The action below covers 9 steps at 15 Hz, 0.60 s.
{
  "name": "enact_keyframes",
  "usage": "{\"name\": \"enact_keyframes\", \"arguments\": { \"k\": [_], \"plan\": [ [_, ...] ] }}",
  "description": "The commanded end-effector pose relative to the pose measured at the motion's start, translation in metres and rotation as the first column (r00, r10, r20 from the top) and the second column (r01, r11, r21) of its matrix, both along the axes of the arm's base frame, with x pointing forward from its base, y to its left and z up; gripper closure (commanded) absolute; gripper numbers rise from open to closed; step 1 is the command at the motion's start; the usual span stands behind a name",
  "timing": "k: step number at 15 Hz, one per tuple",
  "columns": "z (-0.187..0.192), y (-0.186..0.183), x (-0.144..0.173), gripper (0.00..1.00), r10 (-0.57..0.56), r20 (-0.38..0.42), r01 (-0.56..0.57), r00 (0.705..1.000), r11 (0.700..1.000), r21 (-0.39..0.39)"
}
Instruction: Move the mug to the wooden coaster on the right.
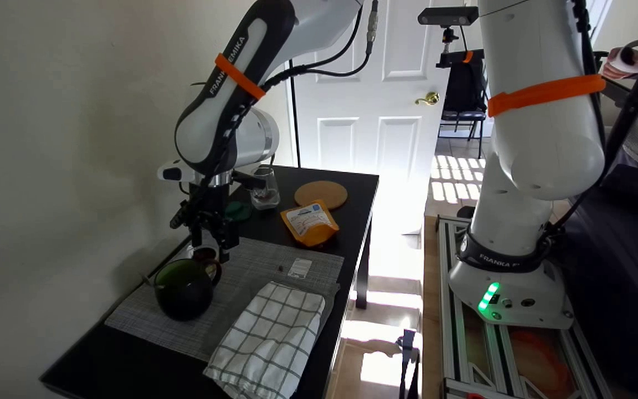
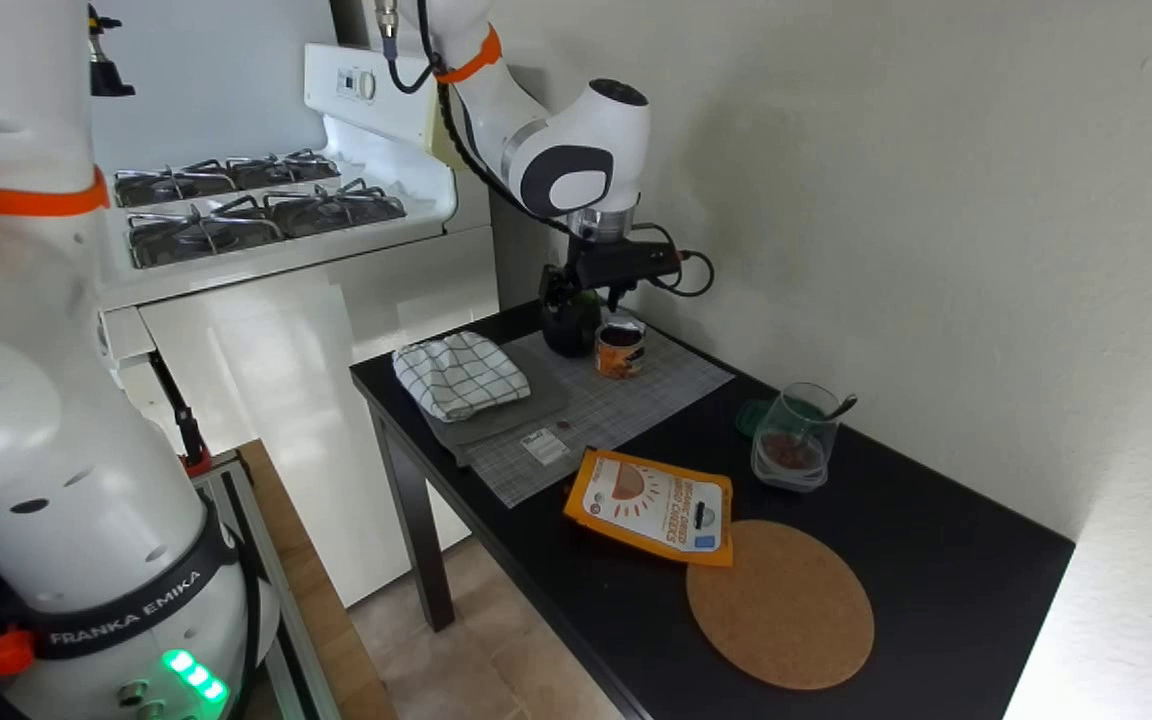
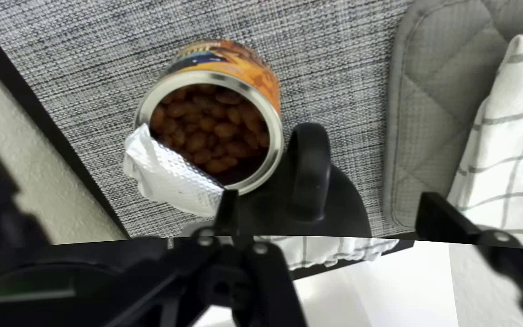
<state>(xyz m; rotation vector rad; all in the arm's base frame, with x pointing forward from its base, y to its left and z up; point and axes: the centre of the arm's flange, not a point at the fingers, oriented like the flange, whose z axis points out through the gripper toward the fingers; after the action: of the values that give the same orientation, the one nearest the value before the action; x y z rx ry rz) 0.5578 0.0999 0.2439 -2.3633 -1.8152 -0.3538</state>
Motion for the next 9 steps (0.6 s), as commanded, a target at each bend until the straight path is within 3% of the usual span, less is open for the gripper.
{"name": "enact_keyframes", "arguments": {
  "k": [1, 3, 4, 5, 9],
  "plan": [
    [-0.017, 0.010, 0.009, 0.00, -0.021, 0.010, 0.021, 1.000, 1.000, -0.022],
    [-0.023, 0.014, 0.010, 0.16, -0.028, 0.015, 0.028, 1.000, 0.999, -0.025],
    [-0.025, 0.017, 0.011, 0.32, -0.029, 0.015, 0.029, 0.999, 0.999, -0.030],
    [-0.026, 0.019, 0.011, 0.42, -0.033, 0.016, 0.034, 0.999, 0.999, -0.032],
    [-0.029, 0.026, 0.014, 0.74, -0.043, 0.031, 0.044, 0.999, 0.998, -0.044]
  ]
}}
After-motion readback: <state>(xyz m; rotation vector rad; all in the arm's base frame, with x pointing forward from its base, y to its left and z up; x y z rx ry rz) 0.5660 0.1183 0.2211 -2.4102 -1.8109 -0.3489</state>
